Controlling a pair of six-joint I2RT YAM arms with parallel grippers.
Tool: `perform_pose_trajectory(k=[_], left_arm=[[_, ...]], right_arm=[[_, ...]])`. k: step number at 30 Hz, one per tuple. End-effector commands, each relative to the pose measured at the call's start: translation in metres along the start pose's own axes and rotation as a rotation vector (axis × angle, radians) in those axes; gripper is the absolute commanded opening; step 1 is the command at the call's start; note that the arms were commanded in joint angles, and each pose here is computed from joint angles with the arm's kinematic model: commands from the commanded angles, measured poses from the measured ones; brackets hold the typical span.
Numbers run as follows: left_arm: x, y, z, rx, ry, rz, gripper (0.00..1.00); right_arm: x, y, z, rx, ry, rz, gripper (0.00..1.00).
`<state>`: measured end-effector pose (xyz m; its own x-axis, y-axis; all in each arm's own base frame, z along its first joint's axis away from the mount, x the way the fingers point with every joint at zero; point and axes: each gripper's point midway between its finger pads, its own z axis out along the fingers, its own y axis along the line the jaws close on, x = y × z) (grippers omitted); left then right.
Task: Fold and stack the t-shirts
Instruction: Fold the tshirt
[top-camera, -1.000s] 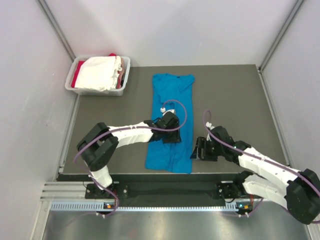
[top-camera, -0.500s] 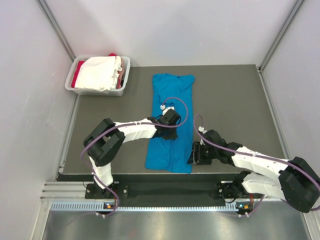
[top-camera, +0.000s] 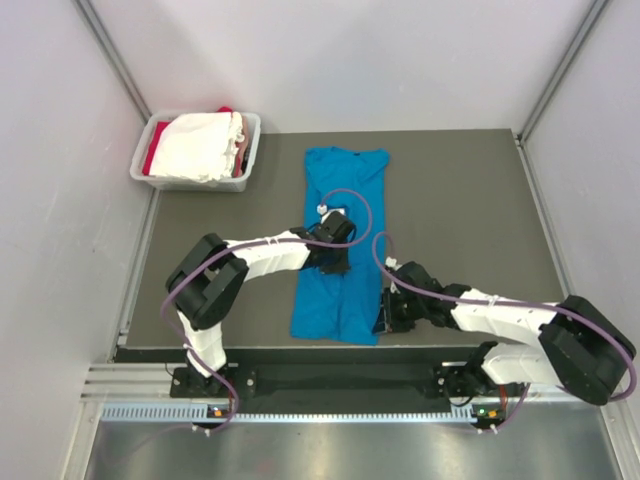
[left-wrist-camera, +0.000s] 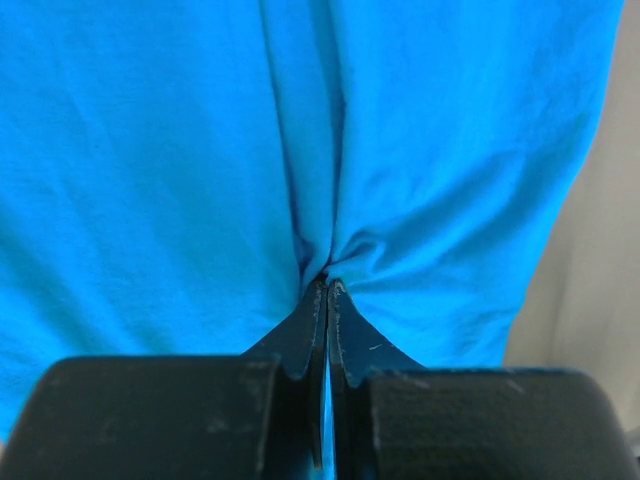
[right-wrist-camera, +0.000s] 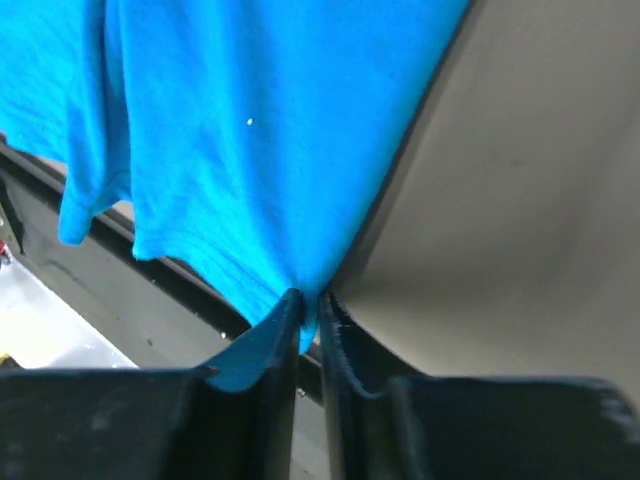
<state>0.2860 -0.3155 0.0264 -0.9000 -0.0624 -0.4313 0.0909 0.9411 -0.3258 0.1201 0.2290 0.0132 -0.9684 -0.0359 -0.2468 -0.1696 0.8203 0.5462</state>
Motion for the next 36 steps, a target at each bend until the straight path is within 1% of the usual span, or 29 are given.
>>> perform_pose_trajectory(k=[1, 2, 3, 5, 6, 7, 8, 9, 10, 11, 12, 13, 14, 15, 17, 18, 19, 21, 22, 23, 25, 26, 27, 29, 31, 32, 34, 36], left_arm=[[-0.008, -0.019, -0.01, 0.08, 0.01, 0.03, 0.07], [-0.009, -0.02, -0.013, 0.084, 0.006, 0.033, 0.14], [-0.008, -0.025, -0.017, 0.113, 0.022, 0.037, 0.24], [-0.012, -0.035, -0.035, 0.163, 0.014, 0.045, 0.36], [-0.013, -0.037, -0.042, 0.172, 0.012, 0.056, 0.46], [-0.019, -0.041, -0.059, 0.194, -0.015, 0.06, 0.52], [-0.021, -0.037, -0.067, 0.183, -0.027, 0.062, 0.57], [-0.021, -0.033, -0.073, 0.173, -0.041, 0.071, 0.6], [-0.03, -0.034, -0.091, 0.184, -0.084, 0.071, 0.61], [-0.036, -0.024, -0.096, 0.141, -0.121, 0.065, 0.61], [-0.032, -0.013, -0.101, 0.111, -0.117, 0.061, 0.62], [-0.038, -0.006, -0.113, 0.105, -0.142, 0.046, 0.62], [-0.037, 0.002, -0.116, 0.095, -0.145, 0.037, 0.62], [-0.025, 0.018, -0.113, 0.064, -0.116, 0.02, 0.62], [-0.024, 0.038, -0.12, 0.054, -0.126, -0.034, 0.61], [-0.009, 0.052, -0.115, 0.04, -0.09, -0.056, 0.61], [-0.01, 0.059, -0.122, 0.043, -0.107, -0.083, 0.61], [0.003, 0.074, -0.121, 0.029, -0.089, -0.119, 0.61], [0.005, 0.076, -0.127, 0.038, -0.099, -0.128, 0.6], [0.009, 0.079, -0.128, 0.038, -0.098, -0.135, 0.6], [0.02, 0.085, -0.129, 0.039, -0.087, -0.159, 0.6], [0.024, 0.087, -0.128, 0.041, -0.086, -0.168, 0.59], [0.033, 0.086, -0.127, 0.058, -0.057, -0.185, 0.59], [0.036, 0.081, -0.127, 0.099, -0.052, -0.201, 0.59], [0.044, 0.082, -0.124, 0.102, -0.03, -0.223, 0.59], [0.05, 0.084, -0.122, 0.1, -0.007, -0.232, 0.58], [0.058, 0.087, -0.12, 0.095, 0.006, -0.254, 0.57], [0.069, 0.088, -0.119, 0.13, 0.015, -0.298, 0.57]], right_arm=[[0.023, -0.028, -0.004, 0.116, 0.05, 0.004, 0.2], [0.022, -0.028, -0.007, 0.121, 0.051, 0.0, 0.24], [0.022, -0.027, -0.009, 0.124, 0.052, -0.006, 0.25], [0.016, -0.023, -0.017, 0.136, 0.044, -0.021, 0.25], [0.011, -0.02, -0.019, 0.137, 0.03, -0.029, 0.24], [0.008, -0.018, -0.021, 0.136, 0.023, -0.032, 0.24], [0.006, -0.015, -0.022, 0.131, 0.015, -0.028, 0.27], [0.005, -0.013, -0.022, 0.125, 0.012, -0.026, 0.29], [0.003, -0.011, -0.022, 0.115, 0.008, -0.022, 0.32], [0.004, -0.01, -0.02, 0.111, 0.016, -0.021, 0.34], [0.005, -0.01, -0.019, 0.111, 0.023, -0.018, 0.35], [0.006, -0.01, -0.018, 0.111, 0.028, -0.019, 0.36], [0.008, -0.012, -0.016, 0.116, 0.041, -0.014, 0.37], [0.011, -0.013, -0.014, 0.114, 0.054, -0.008, 0.37], [0.012, -0.011, -0.01, 0.093, 0.058, 0.002, 0.37], [0.016, -0.012, -0.008, 0.086, 0.069, 0.01, 0.37], [0.016, -0.01, -0.006, 0.073, 0.066, 0.009, 0.36], [0.018, -0.011, -0.003, 0.069, 0.075, 0.018, 0.31], [0.02, -0.012, -0.002, 0.067, 0.078, 0.02, 0.29], [0.02, -0.01, -0.001, 0.059, 0.078, 0.025, 0.21], [0.023, -0.015, 0.0, 0.072, 0.082, 0.033, 0.14], [0.025, -0.024, 0.0, 0.116, 0.085, 0.044, 0.06], [0.024, -0.029, -0.001, 0.144, 0.083, 0.044, 0.02], [0.025, -0.041, -0.007, 0.211, 0.084, 0.042, 0.0], [0.025, -0.044, -0.012, 0.224, 0.078, 0.041, 0.0], [0.021, -0.043, -0.016, 0.219, 0.051, 0.037, 0.0], [0.02, -0.049, -0.025, 0.238, 0.036, 0.042, 0.0], [0.018, -0.054, -0.028, 0.241, 0.025, 0.064, 0.0]])
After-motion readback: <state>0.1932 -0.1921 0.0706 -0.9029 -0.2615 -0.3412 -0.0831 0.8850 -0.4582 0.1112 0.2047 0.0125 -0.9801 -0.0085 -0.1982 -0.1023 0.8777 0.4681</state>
